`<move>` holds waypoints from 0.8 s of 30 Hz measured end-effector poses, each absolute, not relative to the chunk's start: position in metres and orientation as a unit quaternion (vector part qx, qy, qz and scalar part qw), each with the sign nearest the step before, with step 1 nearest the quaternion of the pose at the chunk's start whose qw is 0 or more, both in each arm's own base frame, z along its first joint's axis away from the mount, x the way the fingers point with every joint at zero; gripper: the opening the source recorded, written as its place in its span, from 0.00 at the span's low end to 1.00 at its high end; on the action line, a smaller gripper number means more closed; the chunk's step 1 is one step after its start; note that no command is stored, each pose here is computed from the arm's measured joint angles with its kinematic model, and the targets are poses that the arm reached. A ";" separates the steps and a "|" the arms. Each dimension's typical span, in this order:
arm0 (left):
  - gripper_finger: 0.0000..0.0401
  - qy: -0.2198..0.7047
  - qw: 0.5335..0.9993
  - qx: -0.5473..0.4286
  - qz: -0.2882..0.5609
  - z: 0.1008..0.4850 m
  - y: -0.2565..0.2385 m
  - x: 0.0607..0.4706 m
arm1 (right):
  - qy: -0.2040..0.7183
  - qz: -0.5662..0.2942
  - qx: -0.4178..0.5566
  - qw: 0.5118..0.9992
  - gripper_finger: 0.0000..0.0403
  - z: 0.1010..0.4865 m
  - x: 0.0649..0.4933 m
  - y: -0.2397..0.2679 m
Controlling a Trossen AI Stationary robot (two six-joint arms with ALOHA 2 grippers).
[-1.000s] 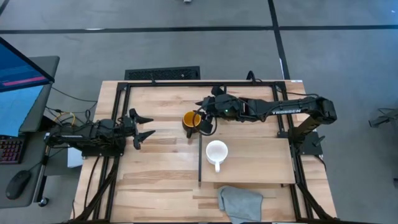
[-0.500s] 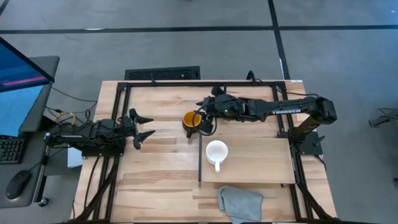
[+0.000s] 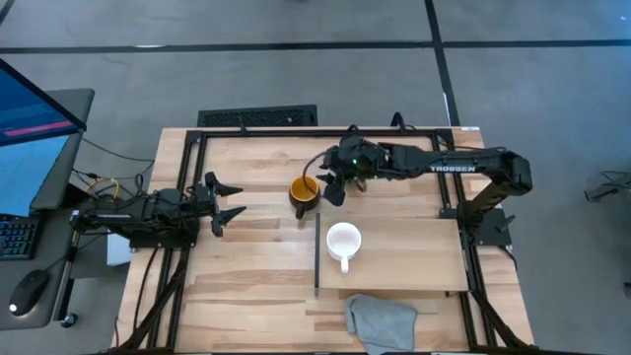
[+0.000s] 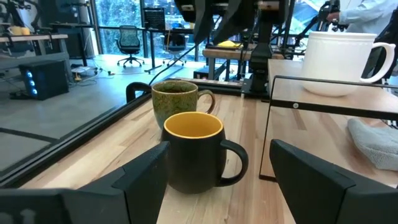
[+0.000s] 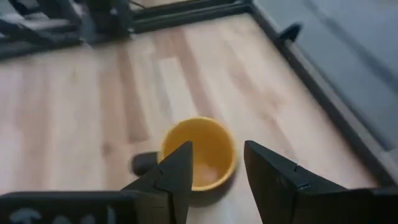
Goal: Stack small to large cups/mugs on shelf
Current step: Put the black mug on the shelf
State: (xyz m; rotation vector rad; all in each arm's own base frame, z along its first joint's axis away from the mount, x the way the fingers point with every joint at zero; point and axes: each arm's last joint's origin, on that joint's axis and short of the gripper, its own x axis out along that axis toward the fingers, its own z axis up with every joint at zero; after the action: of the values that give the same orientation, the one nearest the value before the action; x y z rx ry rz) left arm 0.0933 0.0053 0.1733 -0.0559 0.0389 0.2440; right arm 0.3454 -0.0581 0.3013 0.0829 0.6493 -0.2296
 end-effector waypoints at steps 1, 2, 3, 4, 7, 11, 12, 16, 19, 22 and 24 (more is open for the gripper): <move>0.66 0.019 0.992 -0.028 0.122 0.173 0.005 0.093 | 0.316 -0.109 0.058 0.941 0.41 0.303 0.345 -0.062; 0.66 0.019 0.992 -0.028 0.121 0.173 0.005 0.093 | 0.313 -0.109 0.072 0.941 0.41 0.304 0.345 -0.065; 0.66 0.019 0.992 -0.028 0.122 0.173 0.005 0.093 | 0.310 -0.110 0.081 0.941 0.41 0.306 0.344 -0.068; 0.66 0.019 0.992 -0.027 0.121 0.173 0.005 0.093 | 0.306 -0.112 0.086 0.942 0.41 0.309 0.344 -0.071; 0.66 0.019 0.992 -0.027 0.122 0.173 0.005 0.093 | 0.288 -0.117 0.086 0.947 0.41 0.323 0.345 -0.076; 0.66 0.019 0.992 -0.027 0.121 0.173 0.005 0.093 | 0.285 -0.113 0.080 0.948 0.41 0.328 0.351 -0.076; 0.66 0.019 0.992 -0.027 0.121 0.173 0.005 0.093 | 0.295 -0.111 0.081 0.946 0.41 0.326 0.353 -0.076; 0.66 0.020 0.992 -0.027 0.121 0.173 0.005 0.093 | 0.333 -0.117 0.084 0.932 0.41 0.318 0.367 -0.081; 0.66 0.020 0.992 -0.027 0.122 0.173 0.005 0.093 | 0.371 -0.124 0.092 0.916 0.41 0.307 0.381 -0.088; 0.66 0.020 0.992 -0.027 0.122 0.173 0.005 0.093 | 0.387 -0.130 0.097 0.908 0.42 0.304 0.393 -0.095; 0.66 0.019 0.992 -0.031 0.121 0.173 0.005 0.093 | 0.396 -0.133 0.099 0.903 0.42 0.303 0.399 -0.100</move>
State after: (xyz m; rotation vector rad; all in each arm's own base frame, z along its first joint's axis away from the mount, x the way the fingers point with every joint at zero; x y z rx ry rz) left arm 0.0933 0.0053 0.1733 -0.0621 0.0379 0.2436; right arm 0.3993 -0.1004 0.3034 0.2046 0.8181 -0.2752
